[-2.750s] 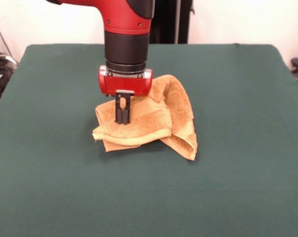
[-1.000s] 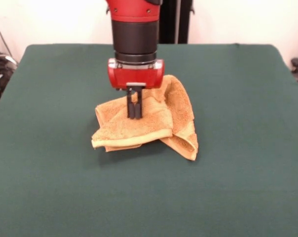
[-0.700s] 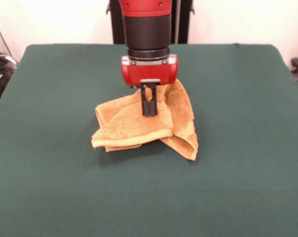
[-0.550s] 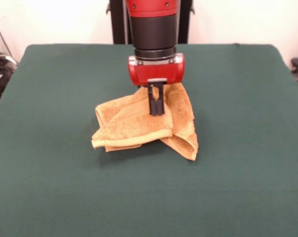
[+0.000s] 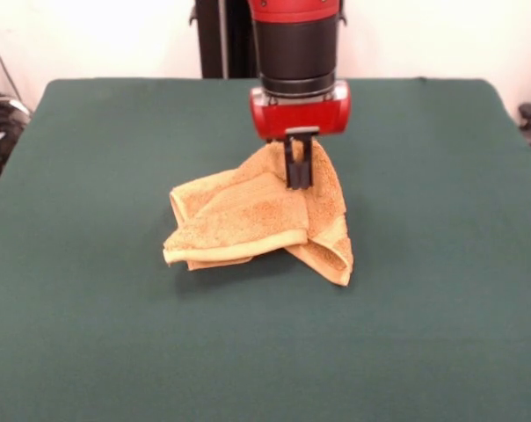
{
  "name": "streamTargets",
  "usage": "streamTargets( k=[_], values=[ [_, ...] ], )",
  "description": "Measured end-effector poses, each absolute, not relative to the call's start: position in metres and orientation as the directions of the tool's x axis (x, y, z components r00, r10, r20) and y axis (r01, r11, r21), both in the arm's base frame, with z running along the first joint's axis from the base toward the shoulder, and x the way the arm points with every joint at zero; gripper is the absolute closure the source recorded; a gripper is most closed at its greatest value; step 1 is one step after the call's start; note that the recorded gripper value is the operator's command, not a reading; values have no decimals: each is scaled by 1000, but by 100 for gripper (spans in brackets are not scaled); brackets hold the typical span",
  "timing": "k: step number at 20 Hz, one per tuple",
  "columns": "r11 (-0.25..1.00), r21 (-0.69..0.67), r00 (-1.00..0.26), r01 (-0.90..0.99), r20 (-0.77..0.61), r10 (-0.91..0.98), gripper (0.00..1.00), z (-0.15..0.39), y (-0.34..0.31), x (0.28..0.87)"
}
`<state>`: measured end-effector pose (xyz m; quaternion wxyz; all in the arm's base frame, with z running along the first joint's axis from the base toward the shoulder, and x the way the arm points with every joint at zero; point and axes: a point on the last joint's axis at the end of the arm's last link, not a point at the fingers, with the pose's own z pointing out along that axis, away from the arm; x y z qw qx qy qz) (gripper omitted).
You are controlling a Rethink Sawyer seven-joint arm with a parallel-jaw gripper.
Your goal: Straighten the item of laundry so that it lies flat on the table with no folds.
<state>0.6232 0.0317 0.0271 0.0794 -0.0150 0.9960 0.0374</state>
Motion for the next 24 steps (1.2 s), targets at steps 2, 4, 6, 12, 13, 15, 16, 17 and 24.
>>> streamTargets(
  k=[2, 4, 6, 12, 13, 15, 16, 17, 24],
  values=[
    [997, 67, -992, -44, -120, -36, 100, 32, 34, 619],
    [997, 67, -994, -44, -104, -37, 100, 34, 34, 618],
    [997, 67, -996, -39, -82, -33, 100, 36, 31, 616],
    [998, 68, -997, -5, -73, 0, 100, 35, 11, 617],
    [998, 68, -997, 2, -71, 7, 100, 34, 6, 618],
    [997, 68, -998, 20, -66, 24, 100, 33, -5, 620],
    [997, 69, -997, 35, -59, 39, 100, 32, -15, 622],
    [996, 71, -997, 46, -56, 50, 100, 32, -22, 623],
    [991, 79, -993, 105, -49, 109, 100, 33, -61, 632]
  ],
)
